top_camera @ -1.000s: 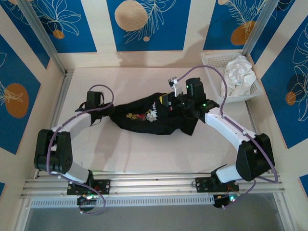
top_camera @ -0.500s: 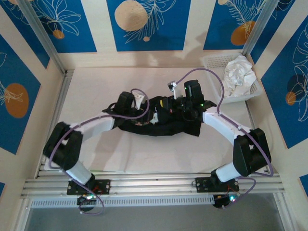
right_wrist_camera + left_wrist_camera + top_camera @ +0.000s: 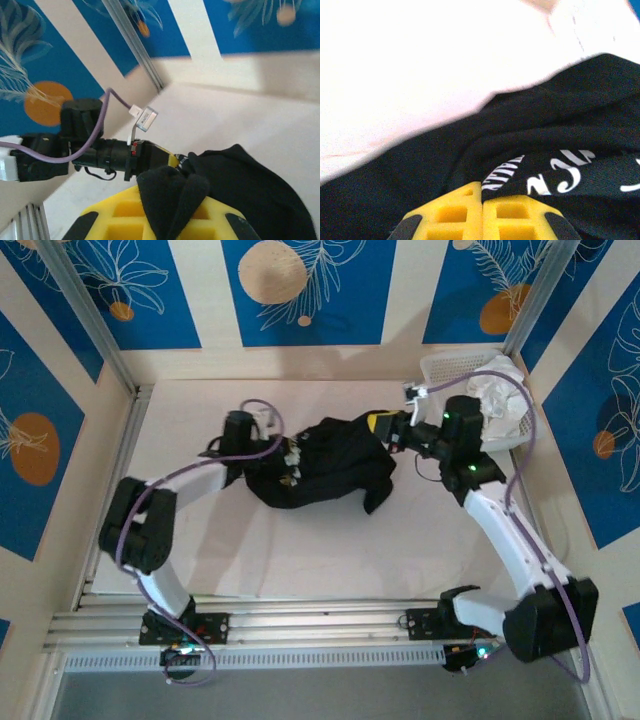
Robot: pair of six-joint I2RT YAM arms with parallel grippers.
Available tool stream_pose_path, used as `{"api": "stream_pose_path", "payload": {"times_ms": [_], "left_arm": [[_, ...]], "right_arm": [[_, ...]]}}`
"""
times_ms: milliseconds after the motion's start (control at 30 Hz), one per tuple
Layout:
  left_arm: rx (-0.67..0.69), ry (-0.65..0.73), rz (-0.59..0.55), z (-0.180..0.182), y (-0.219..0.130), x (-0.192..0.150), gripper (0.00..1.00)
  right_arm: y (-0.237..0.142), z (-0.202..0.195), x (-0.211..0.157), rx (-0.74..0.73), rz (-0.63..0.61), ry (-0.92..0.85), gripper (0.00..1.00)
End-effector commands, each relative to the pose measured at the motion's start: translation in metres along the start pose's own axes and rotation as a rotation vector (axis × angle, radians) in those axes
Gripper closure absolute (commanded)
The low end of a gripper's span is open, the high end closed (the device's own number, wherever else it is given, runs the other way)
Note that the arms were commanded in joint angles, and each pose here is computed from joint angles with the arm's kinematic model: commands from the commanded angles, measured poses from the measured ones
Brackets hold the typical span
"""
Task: Fold the inside-out t-shirt
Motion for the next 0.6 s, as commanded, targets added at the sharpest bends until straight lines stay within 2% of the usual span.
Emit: {"api": "stream_pose_path", "payload": {"times_ms": [0,167,367,467,567], "left_arm": [[0.07,-0.092,-0.098,0.023,-0.024,0.014,1.0],[0.292,-0.088,-0.059,0.071,-0.024,-0.01,1.0],[0.372,-0.046,-0.017,0.088,-0.029,-0.031,0.69],[0.339,0.013,-0.007,0.072,-0.034,-0.041,0.55],[0.312,0.099,0.006,0.047,-0.041,-0.051,0.46]], "right_arm": [[-0.016,0.02,0.018,0.051,-0.096,-0.052,1.0],[-0.001,-0.008,-0.048,0.004,0.032,0.057,1.0],[0.01,-0.023,-0.101,-0.003,0.14,0.145,1.0],[0.011,-0.025,-0.12,-0.004,0.179,0.174,1.0],[0.01,-0.025,-0.13,-0.008,0.199,0.19,1.0]]}}
Point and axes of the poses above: each hand's point on the last joint's axis, 136 mm out from that joint toward the fingers, its own y axis out along the fingers, its own z axis along the line the jaws close on, x = y × z, the point moved 3 cm from there along -y, back along the fingers, and after that the axes turned 10 degrees about -y, right-handed, at the moved point
